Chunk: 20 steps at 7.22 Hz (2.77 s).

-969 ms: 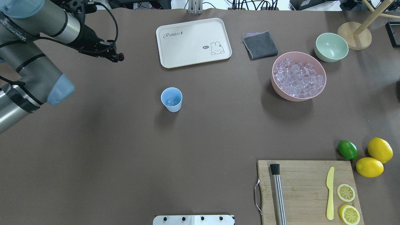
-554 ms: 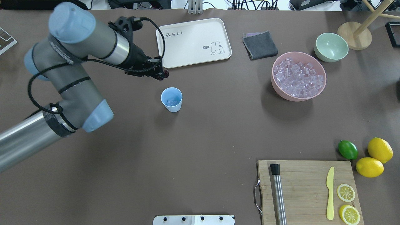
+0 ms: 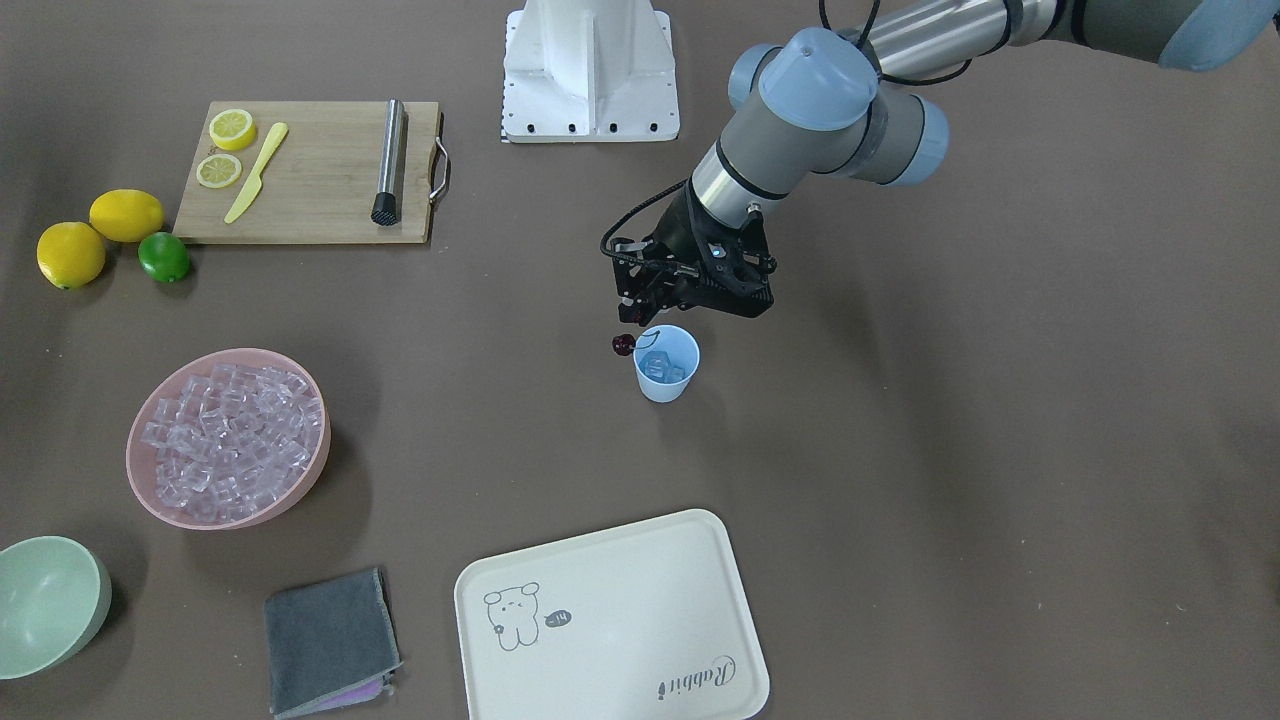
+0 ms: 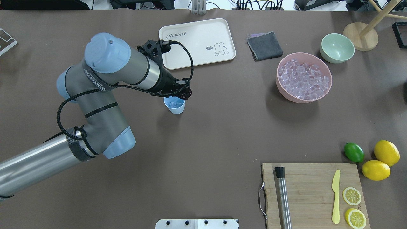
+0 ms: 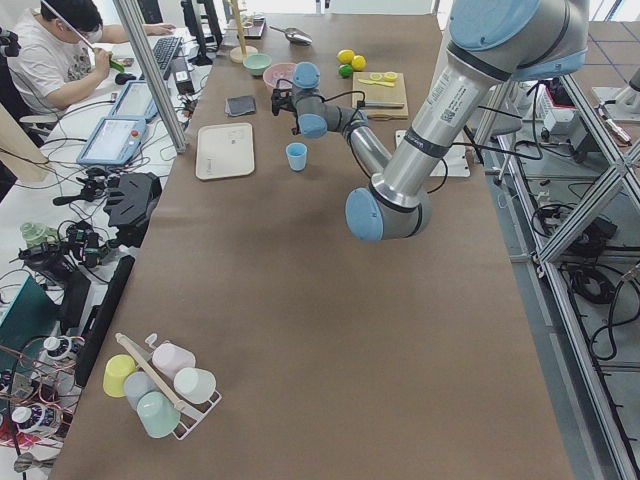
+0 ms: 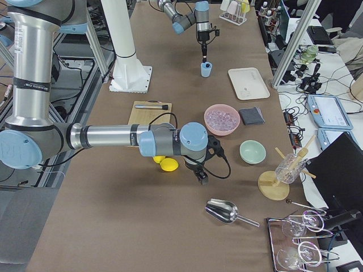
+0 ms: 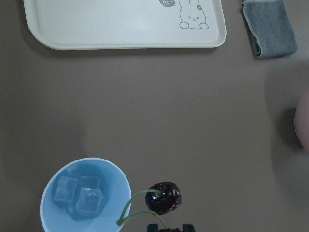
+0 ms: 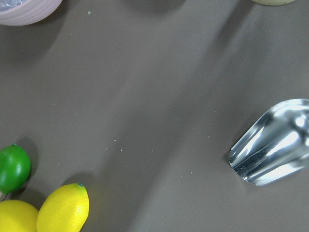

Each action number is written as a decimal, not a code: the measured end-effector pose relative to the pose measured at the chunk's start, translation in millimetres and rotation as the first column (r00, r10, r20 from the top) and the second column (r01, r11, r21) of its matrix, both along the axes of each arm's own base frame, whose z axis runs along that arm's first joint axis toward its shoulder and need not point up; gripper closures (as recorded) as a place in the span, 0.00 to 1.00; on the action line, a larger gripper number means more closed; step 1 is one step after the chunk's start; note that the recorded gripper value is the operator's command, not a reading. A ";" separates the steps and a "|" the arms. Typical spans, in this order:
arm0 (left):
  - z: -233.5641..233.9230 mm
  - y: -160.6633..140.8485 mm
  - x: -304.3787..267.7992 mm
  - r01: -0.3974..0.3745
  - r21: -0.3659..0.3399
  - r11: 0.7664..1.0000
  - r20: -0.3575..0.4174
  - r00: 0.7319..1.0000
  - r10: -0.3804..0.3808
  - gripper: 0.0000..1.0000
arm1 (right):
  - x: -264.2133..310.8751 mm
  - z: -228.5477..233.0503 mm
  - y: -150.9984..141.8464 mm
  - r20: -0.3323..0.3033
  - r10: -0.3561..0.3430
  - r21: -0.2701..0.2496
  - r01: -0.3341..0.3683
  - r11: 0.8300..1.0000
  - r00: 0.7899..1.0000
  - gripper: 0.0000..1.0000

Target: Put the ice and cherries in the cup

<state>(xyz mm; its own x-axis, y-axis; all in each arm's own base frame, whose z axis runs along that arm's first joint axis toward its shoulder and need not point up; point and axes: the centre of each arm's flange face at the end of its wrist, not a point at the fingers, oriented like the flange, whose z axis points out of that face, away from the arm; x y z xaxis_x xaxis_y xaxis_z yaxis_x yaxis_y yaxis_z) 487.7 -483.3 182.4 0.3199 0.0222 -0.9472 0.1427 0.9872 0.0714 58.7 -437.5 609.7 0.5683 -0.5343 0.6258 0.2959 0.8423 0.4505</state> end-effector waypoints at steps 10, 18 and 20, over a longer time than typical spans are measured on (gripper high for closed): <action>31.7 -5.1 -10.8 0.006 0.002 1.000 0.040 0.999 -0.006 0.04 | 0.2 -0.2 0.5 0.000 0.000 0.001 0.000 1.000 1.000 0.02; 382.8 -98.0 -421.3 -0.099 0.156 0.983 0.274 0.960 0.053 0.03 | 0.2 -2.7 -9.3 -0.007 0.000 0.009 0.000 1.000 1.000 0.02; 434.3 -60.5 -492.1 -0.072 0.145 0.987 0.252 0.967 0.033 0.03 | 0.4 -3.6 -15.3 -0.007 0.001 0.012 -0.001 1.000 1.000 0.02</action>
